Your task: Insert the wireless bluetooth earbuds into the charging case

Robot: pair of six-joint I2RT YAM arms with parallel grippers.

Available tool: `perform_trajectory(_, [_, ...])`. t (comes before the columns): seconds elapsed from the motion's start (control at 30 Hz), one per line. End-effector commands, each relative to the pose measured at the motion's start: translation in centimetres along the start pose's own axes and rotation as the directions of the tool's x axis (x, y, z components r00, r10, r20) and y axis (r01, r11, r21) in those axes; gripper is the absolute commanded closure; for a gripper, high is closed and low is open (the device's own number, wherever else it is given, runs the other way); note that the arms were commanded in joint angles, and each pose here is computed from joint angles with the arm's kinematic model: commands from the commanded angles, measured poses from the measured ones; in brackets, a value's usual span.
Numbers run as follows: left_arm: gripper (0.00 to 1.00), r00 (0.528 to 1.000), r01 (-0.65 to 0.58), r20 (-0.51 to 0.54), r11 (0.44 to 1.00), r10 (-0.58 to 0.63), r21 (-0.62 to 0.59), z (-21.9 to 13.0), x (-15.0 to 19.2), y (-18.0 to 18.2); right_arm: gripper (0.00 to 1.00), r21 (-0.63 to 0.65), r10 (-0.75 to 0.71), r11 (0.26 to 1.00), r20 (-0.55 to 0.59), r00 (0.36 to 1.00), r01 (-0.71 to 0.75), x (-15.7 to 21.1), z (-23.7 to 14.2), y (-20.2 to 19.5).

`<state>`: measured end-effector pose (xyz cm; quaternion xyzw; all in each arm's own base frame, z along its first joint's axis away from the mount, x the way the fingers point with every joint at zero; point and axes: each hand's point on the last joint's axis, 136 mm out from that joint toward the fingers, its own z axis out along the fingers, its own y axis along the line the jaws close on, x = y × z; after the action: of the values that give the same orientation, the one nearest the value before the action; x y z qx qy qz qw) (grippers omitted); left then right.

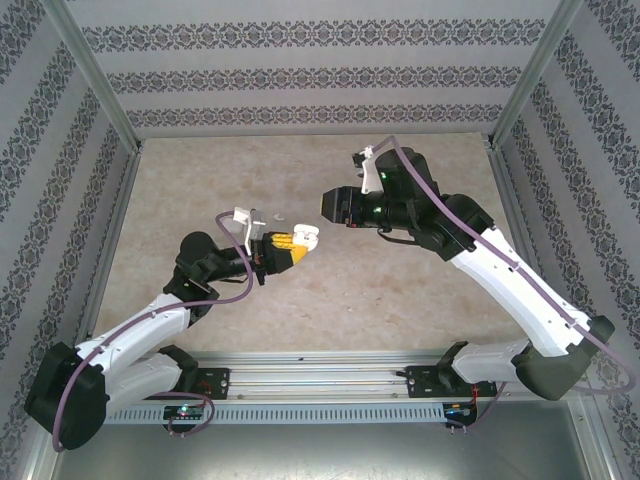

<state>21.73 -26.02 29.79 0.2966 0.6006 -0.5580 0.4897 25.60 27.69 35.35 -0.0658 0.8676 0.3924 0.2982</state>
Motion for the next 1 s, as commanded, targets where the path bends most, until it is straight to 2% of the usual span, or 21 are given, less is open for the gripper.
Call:
perform_trajectory(0.0, [1.0, 0.994, -0.11, 0.04, 0.989, 0.106, 0.103, 0.0, -2.4, -2.7, 0.59, -0.083, 0.049, 0.995, -0.073, 0.996, -0.055, 1.0, 0.9, 0.6])
perform_trajectory(0.23, [1.0, 0.993, -0.114, 0.035, 0.985, 0.111, 0.13, 0.3, -2.5, -2.8, 0.62, -0.134, 0.097, 0.984, -0.169, 0.981, -0.12, 2.8, 2.9, 0.6])
perform_trajectory(0.47, [1.0, 0.996, -0.082, 0.039, 0.993, 0.078, 0.085, 0.7, -2.4, -1.5, 0.69, -0.206, 0.12, 0.963, -0.254, 0.96, -0.175, 4.5, 3.7, 1.6])
perform_trajectory(0.73, [1.0, 1.0, 0.0, 0.021, 1.0, 0.0, -0.015, 0.8, -1.3, 0.9, 0.72, -0.243, 0.082, 0.961, -0.211, 0.974, -0.134, 4.4, 1.1, 2.5])
perform_trajectory(0.97, [1.0, 0.994, 0.11, 0.012, 0.989, -0.11, -0.097, 0.5, -0.6, 2.7, 0.71, -0.208, 0.061, 0.974, -0.131, 0.99, -0.087, 4.2, -2.0, 1.4])
